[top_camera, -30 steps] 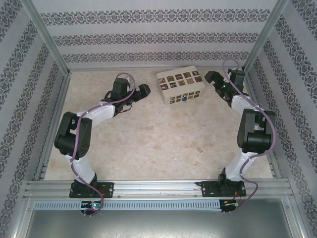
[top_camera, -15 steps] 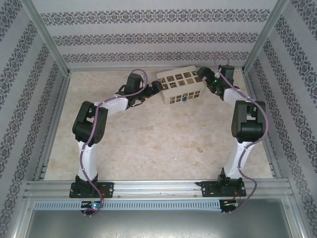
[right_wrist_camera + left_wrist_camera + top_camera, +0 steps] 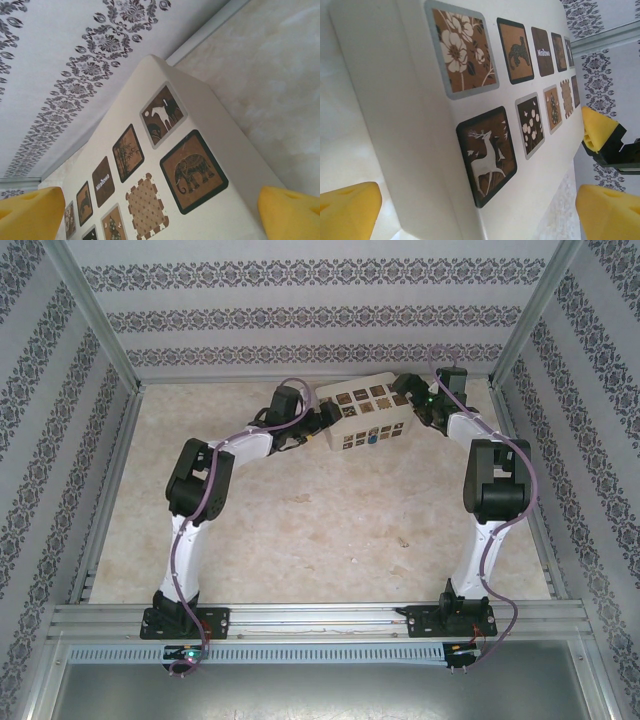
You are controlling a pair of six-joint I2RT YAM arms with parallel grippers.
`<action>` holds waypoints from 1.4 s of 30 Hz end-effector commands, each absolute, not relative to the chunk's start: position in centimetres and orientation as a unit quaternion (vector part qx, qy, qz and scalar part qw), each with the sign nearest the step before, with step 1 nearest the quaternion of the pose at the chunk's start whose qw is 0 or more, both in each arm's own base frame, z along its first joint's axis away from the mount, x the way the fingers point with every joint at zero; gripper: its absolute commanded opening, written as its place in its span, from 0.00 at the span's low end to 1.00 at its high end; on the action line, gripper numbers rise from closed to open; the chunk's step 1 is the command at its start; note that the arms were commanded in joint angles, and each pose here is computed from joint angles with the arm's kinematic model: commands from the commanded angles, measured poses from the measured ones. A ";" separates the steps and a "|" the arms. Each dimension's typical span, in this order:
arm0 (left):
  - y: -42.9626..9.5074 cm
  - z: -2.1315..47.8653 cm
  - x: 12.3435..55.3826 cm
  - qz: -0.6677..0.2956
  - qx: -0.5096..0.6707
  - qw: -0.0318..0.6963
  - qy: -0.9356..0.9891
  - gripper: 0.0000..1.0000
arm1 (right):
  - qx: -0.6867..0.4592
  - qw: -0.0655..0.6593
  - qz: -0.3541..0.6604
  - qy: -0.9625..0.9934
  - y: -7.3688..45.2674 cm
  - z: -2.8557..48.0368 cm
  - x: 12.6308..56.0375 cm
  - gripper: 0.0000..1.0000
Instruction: Unlock the padlock with the key
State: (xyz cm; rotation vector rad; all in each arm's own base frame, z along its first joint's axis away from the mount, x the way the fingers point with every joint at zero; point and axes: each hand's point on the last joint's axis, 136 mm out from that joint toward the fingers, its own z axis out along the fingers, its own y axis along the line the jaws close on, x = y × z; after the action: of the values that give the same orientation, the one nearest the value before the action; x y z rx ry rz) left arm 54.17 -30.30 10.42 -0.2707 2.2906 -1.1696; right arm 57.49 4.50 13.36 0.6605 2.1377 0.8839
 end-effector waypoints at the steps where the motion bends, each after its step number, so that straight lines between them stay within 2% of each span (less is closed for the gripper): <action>1: -32.0 10.8 54.0 -0.453 -0.091 0.256 0.849 1.00 | 0.248 0.344 0.334 0.842 5.2 12.3 57.5 0.98; 7: -33.0 10.8 53.9 -0.461 -0.084 0.247 0.848 1.00 | 0.226 0.329 0.342 0.851 6.3 11.8 56.8 0.98; 17: -33.1 12.0 53.3 -0.465 -0.077 0.249 0.846 1.00 | 0.170 0.310 0.380 0.855 8.9 12.1 55.4 0.91; 42: -31.1 13.5 50.6 -0.463 -0.098 0.262 0.841 1.00 | 0.039 0.325 0.436 0.838 15.3 15.3 49.9 0.90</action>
State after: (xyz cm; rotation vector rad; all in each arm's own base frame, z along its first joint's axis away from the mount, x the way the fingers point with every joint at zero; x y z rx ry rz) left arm 51.81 -29.24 9.77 -0.3595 2.3358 -1.1426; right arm 52.88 9.20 12.13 0.3233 2.2234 0.9286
